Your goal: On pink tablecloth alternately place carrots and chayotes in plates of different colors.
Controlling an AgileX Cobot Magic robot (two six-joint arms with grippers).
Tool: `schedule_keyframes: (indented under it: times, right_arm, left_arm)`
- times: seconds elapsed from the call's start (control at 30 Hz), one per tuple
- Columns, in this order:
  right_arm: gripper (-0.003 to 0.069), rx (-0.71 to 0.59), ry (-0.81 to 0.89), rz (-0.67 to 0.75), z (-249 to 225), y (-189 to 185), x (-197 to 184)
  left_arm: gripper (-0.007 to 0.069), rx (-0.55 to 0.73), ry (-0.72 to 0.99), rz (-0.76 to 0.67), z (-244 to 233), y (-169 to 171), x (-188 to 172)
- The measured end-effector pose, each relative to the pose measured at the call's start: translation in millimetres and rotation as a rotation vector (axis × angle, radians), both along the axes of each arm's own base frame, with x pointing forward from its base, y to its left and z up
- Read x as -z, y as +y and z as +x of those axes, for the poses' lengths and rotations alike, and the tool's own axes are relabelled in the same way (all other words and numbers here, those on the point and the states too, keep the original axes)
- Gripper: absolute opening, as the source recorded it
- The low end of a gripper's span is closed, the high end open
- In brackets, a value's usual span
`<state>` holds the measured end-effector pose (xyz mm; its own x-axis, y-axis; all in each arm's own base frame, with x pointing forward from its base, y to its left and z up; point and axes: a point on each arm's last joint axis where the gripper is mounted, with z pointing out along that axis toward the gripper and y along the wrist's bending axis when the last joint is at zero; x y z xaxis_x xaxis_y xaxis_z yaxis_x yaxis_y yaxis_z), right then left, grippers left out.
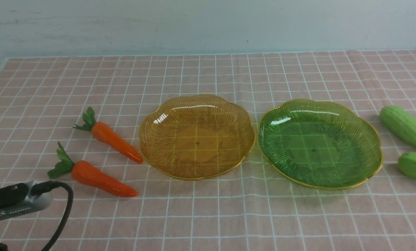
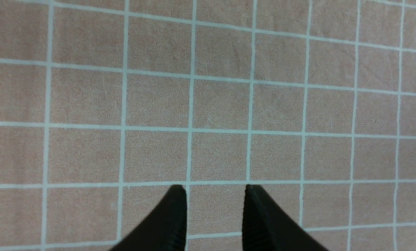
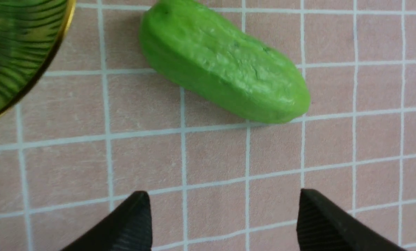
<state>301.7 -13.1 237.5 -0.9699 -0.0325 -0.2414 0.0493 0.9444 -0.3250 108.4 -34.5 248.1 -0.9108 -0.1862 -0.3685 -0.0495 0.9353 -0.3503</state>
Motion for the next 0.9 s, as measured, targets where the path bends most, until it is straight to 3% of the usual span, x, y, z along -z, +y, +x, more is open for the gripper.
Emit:
schedule_keyframes:
  times: [0.37,0.7,0.8,0.9]
  right_arm:
    - [0.0548,-0.091,0.171,-0.186,68.9,-8.5,53.7]
    - [0.0548,-0.136,0.285,-0.213,90.1,-8.8,87.4]
    - [0.0516,-0.148,0.298,-0.211,90.7,-8.5,89.2]
    - [0.0428,-0.152,0.328,-0.213,89.8,-8.7,86.7]
  left_arm:
    - [0.0221,0.003,-0.008,0.002,0.6,0.1,-0.2]
    - [0.0221,0.004,-0.009,0.003,0.6,0.1,-0.2]
    - [0.0221,0.004,-0.009,0.003,0.6,0.1,-0.2]
    - [0.0221,0.004,-0.009,0.003,0.6,0.1,-0.2]
